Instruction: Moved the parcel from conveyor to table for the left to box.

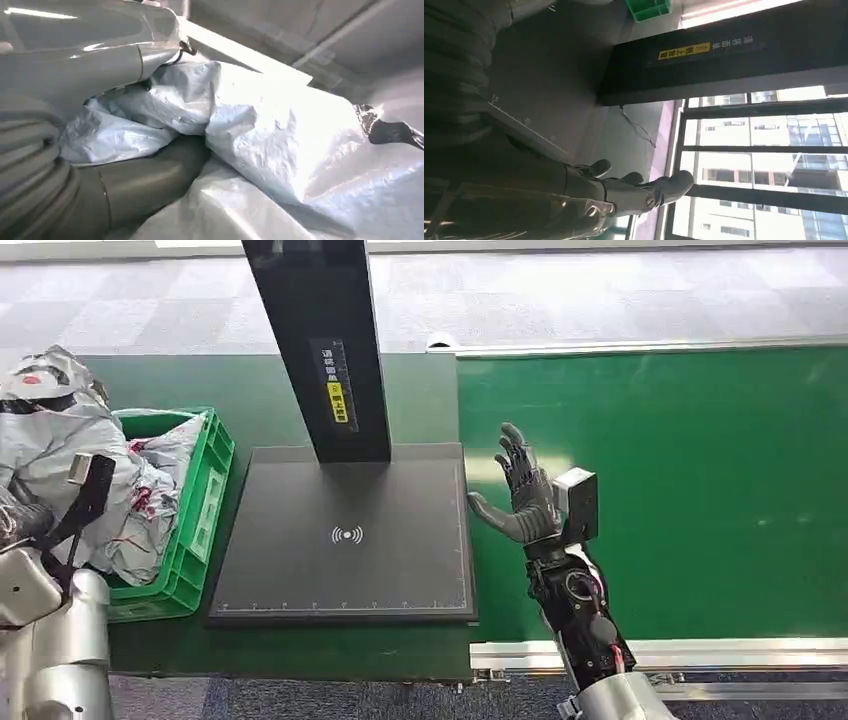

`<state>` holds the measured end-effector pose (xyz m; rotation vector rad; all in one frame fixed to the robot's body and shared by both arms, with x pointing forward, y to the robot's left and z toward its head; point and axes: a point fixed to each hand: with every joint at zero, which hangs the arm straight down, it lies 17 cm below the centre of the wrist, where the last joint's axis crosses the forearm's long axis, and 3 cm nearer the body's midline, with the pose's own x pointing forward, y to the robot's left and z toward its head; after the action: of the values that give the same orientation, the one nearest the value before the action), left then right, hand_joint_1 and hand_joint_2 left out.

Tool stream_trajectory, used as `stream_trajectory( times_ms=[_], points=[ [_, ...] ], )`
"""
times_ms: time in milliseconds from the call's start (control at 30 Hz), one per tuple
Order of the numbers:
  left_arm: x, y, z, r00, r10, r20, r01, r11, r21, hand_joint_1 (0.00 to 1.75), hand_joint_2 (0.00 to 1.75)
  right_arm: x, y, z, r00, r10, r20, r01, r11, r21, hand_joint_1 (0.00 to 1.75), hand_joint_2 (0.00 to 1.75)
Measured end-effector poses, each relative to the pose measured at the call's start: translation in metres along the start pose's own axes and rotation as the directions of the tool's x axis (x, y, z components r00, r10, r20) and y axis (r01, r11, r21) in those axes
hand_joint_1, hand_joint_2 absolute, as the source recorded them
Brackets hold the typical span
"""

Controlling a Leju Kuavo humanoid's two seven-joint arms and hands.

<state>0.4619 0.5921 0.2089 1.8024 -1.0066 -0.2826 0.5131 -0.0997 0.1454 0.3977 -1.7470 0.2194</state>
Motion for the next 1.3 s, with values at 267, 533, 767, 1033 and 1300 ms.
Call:
stream_trajectory(
  times_ms=[267,533,767,1033,1300],
  points=[
    [-0.037,-0.097,0.015,0.980,-0.200,-0.010,0.180,0.901,-0.394,0.66,1.75,0.002,0.019,-0.004,1.000,0.007,-0.002,-0.007,0.999,0.041,0.00,1.75],
    [-0.031,-0.108,0.022,0.979,-0.182,0.087,0.201,0.895,-0.398,0.33,1.75,0.007,0.023,-0.005,1.000,0.014,0.005,-0.015,0.998,0.060,0.00,1.75],
    [0.024,-0.078,0.023,0.964,-0.011,0.266,0.072,0.973,-0.219,0.00,1.75,0.010,0.024,-0.006,1.000,0.017,0.011,-0.017,0.998,0.063,0.00,1.75],
    [0.144,0.020,0.065,0.756,0.235,0.611,-0.275,0.961,-0.030,0.00,0.00,0.013,0.026,-0.007,0.999,0.015,0.031,-0.017,0.998,0.065,0.00,1.75],
    [0.175,0.063,0.085,0.698,0.457,0.551,-0.542,0.841,-0.011,0.00,0.00,0.016,0.025,-0.007,0.999,0.012,0.045,-0.015,0.998,0.061,0.00,1.75]
  ],
)
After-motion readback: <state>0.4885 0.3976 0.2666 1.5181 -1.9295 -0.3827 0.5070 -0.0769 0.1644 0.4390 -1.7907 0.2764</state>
